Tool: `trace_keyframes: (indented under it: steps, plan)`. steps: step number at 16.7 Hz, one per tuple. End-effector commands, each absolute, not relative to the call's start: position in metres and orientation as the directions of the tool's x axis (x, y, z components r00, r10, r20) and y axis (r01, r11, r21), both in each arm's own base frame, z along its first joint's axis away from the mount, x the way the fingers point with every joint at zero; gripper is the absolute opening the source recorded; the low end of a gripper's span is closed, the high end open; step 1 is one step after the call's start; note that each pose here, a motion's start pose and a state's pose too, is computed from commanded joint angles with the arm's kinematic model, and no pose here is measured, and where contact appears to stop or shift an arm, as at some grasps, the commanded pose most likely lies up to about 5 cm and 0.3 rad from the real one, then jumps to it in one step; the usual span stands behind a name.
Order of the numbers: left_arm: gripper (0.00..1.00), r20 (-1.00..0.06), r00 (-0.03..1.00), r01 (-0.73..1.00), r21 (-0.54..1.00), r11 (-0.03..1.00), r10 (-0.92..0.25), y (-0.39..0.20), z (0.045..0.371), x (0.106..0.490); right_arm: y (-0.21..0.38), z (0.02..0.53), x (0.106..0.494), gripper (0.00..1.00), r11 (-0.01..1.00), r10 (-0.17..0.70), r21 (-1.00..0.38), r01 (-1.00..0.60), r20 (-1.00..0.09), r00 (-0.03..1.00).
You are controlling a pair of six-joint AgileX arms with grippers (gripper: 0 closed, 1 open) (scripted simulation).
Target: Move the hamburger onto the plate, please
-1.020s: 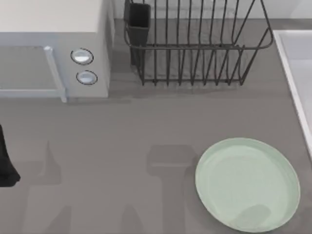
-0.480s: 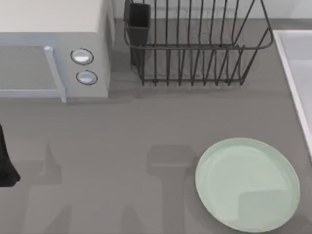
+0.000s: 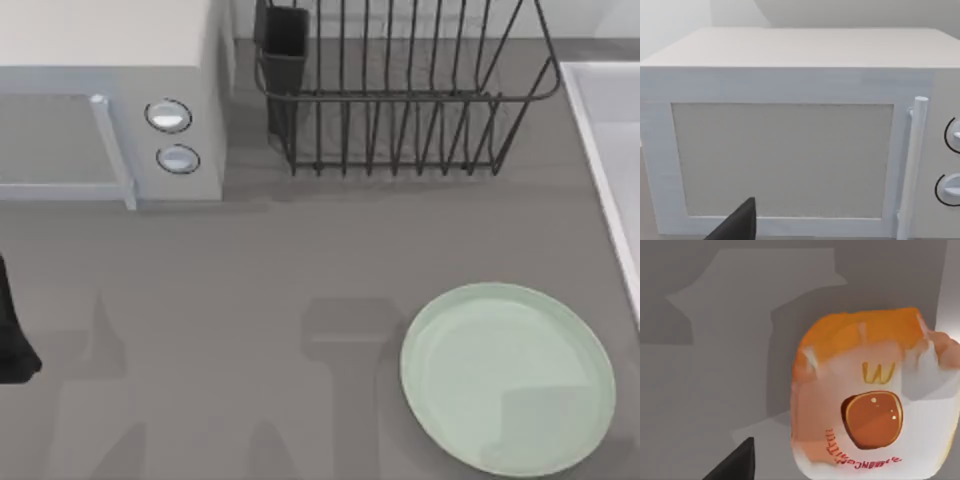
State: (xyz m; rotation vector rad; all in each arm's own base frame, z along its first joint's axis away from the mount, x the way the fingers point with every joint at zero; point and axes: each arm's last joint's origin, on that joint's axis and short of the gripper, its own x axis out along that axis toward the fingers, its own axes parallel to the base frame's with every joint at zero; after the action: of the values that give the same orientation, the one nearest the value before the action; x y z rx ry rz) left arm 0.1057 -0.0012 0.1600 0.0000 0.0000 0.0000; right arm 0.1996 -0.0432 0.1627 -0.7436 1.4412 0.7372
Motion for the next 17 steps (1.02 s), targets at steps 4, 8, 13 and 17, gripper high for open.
trace_keyframes:
  steps: [4,8,13,17]
  plan:
    - [1.0,0.0,1.0,0.0,0.0,1.0,0.0,-0.001,0.16,0.106,-0.045,0.128,0.204,1.0,0.583,-0.006,-0.015,-0.813,-1.0,0.014]
    - [1.0,0.0,1.0,0.0,0.0,1.0,0.0,-0.001,0.16,0.106,-0.044,0.097,0.201,1.0,0.582,-0.006,-0.012,-0.813,-1.0,0.011]
    - [1.0,0.0,1.0,0.0,0.0,1.0,0.0,-0.001,0.16,0.106,-0.044,0.092,0.2,1.0,0.582,-0.005,-0.008,-0.813,-1.0,0.006]
    - [1.0,0.0,1.0,0.0,0.0,1.0,0.0,-0.001,0.16,0.106,-0.044,0.092,0.2,0.7,0.582,-0.005,-0.008,-0.813,-1.0,0.006]
